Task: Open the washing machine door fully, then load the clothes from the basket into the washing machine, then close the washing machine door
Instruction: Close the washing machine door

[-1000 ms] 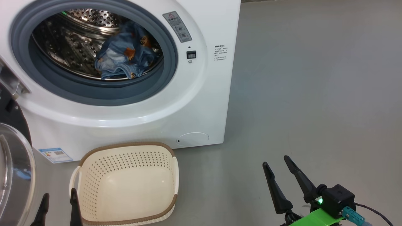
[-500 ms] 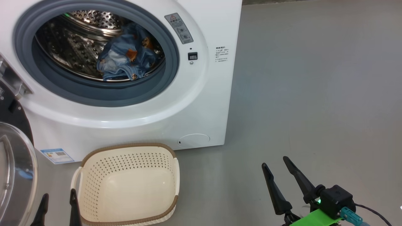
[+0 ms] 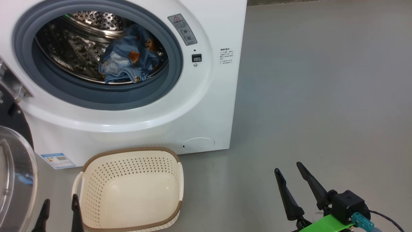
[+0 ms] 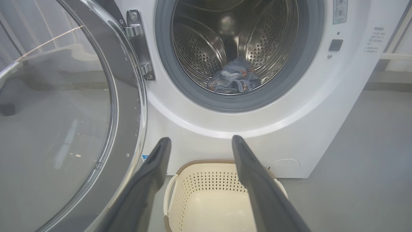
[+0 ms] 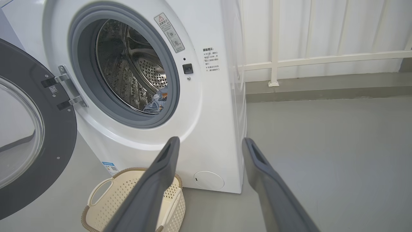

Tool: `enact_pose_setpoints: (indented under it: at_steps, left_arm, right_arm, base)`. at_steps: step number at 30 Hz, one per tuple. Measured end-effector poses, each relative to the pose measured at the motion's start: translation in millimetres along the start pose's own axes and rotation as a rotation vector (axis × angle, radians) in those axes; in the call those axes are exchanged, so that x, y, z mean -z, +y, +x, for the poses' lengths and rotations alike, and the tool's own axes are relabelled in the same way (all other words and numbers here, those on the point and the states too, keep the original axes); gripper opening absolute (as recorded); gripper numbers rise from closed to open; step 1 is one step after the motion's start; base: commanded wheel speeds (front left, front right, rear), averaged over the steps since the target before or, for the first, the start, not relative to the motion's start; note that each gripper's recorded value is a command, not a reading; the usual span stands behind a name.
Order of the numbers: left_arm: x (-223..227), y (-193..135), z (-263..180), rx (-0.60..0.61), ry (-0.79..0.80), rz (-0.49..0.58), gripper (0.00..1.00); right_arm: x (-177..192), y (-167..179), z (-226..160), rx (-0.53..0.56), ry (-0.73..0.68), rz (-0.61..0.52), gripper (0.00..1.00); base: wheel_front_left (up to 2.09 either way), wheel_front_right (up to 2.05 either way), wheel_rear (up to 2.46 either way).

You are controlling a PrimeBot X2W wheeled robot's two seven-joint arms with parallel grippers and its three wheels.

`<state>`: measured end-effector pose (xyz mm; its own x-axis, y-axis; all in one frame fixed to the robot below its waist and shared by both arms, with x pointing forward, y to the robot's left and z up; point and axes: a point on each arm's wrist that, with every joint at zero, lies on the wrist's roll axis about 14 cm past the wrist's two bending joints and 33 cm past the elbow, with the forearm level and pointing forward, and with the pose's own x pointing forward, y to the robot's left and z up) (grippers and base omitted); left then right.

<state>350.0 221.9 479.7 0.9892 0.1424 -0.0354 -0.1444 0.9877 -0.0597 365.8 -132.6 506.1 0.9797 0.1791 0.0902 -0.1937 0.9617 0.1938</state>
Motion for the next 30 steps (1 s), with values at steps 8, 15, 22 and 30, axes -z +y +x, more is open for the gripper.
enact_pose_setpoints:
  at_steps: [8,15,22,30]
  left_arm:
    - [0.3,0.9,0.1,-0.006,0.001,0.003,1.00]
    - [-0.6,2.3,0.2,-0.017,-0.006,0.006,1.00]
    - [-0.4,3.0,0.6,-0.023,-0.006,0.009,1.00]
    - [0.1,3.4,0.4,-0.025,-0.004,0.010,1.00]
  right_arm:
    - [0.6,-1.5,-0.1,0.005,0.002,0.000,1.00]
    - [0.5,-1.9,-0.3,0.006,0.002,0.000,1.00]
    - [0.7,-2.2,-0.4,0.007,0.002,0.000,1.00]
    - [1.0,-1.9,0.1,0.006,0.003,0.001,1.00]
  base:
    - [0.00,0.00,0.00]
    - [-0.12,0.12,0.00]
    - [-0.96,0.96,0.00]
    - [-1.91,1.91,0.00]
